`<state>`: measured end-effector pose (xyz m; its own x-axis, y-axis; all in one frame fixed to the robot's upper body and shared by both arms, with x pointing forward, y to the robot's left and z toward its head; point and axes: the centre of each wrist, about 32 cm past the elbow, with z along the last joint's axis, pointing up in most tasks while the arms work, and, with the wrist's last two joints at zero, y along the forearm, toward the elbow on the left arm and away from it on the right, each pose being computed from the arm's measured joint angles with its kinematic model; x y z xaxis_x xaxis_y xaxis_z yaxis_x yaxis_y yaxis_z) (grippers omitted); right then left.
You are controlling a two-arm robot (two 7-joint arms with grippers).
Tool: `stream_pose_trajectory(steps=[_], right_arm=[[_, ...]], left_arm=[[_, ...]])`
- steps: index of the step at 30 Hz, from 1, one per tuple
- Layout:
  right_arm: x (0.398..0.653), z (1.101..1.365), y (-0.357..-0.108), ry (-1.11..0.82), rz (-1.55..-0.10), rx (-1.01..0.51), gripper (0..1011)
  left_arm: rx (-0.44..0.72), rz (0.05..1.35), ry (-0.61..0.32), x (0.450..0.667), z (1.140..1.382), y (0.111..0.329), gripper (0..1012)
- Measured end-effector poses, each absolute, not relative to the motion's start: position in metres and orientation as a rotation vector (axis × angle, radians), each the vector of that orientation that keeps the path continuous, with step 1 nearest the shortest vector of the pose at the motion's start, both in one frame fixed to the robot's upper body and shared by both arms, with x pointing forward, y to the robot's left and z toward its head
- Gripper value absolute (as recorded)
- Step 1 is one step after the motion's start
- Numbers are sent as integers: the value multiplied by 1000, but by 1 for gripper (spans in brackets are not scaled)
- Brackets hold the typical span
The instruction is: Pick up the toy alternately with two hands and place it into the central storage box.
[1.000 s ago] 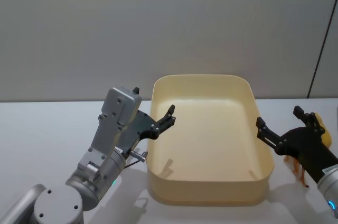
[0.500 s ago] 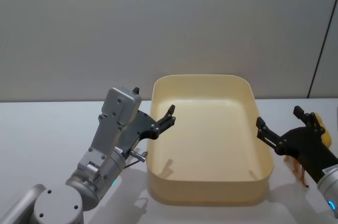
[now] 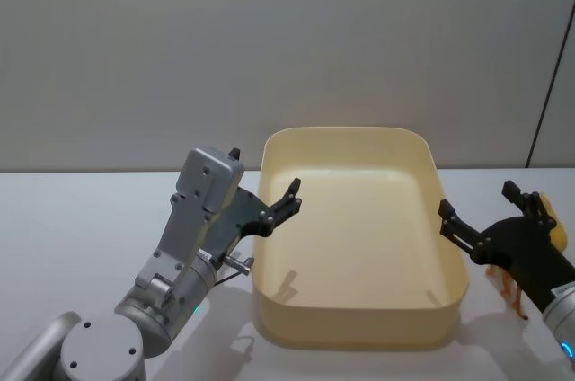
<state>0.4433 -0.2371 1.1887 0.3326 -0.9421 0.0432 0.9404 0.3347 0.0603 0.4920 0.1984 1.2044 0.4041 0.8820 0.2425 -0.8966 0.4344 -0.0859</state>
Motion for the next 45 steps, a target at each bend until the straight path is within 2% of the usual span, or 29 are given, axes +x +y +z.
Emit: stream_pose_trajectory(steps=[32, 45], right_arm=[[443, 1189, -238, -75, -1230, 25, 1001], [433, 1189, -246, -82, -1235, -43, 1001]], left_arm=[[61, 1124, -268, 492, 1204, 198, 1002], [61, 1124, -268, 492, 1204, 198, 1002]])
